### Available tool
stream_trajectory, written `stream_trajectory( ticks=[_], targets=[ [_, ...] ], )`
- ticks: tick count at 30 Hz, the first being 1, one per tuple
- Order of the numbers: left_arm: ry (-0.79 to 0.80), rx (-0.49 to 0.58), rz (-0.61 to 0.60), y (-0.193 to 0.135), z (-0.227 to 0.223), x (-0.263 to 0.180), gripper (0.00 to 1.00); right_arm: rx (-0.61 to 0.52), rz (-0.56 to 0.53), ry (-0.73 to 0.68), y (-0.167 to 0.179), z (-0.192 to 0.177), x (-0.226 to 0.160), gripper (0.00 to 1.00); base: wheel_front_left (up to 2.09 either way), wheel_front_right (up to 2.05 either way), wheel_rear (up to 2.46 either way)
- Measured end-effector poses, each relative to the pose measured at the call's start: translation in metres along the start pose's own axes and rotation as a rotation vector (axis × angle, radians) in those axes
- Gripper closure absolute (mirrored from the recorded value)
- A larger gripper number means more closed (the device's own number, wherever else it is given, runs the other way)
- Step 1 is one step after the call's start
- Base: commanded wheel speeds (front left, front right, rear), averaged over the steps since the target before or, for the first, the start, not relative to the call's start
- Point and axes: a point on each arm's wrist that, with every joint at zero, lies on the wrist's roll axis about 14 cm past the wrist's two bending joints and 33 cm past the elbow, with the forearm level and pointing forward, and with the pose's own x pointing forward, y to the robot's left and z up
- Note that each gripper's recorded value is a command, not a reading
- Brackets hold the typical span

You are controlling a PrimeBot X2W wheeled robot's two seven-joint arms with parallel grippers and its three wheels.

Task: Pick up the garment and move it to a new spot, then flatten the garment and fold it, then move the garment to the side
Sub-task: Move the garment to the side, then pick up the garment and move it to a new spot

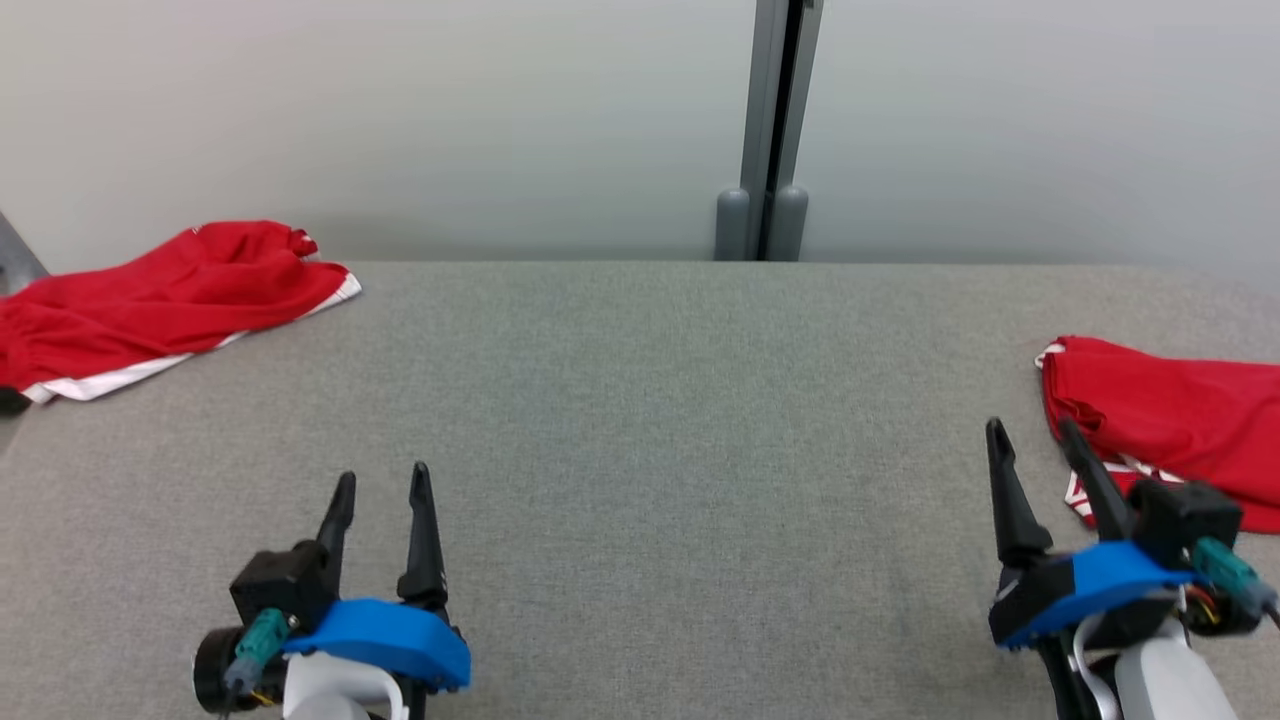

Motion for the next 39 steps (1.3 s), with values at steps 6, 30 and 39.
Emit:
stream_trajectory(
  ticks=[6,30,39],
  targets=[
    [0.036,-0.004,-0.019,-0.008,-0.015,-0.016,0.00,0.070,0.022,0.025,0.010,-0.012,-0.026,0.00,0.00,0.00,0.00],
    [0.026,-0.004,-0.026,-0.010,-0.013,-0.023,0.00,0.096,0.022,0.059,0.013,-0.028,-0.040,0.00,0.00,0.00,0.00],
    [-0.008,-0.002,0.052,0.015,-0.002,-0.040,0.00,0.076,0.124,0.065,0.047,-0.029,-0.026,0.00,0.00,0.00,0.00]
  ],
)
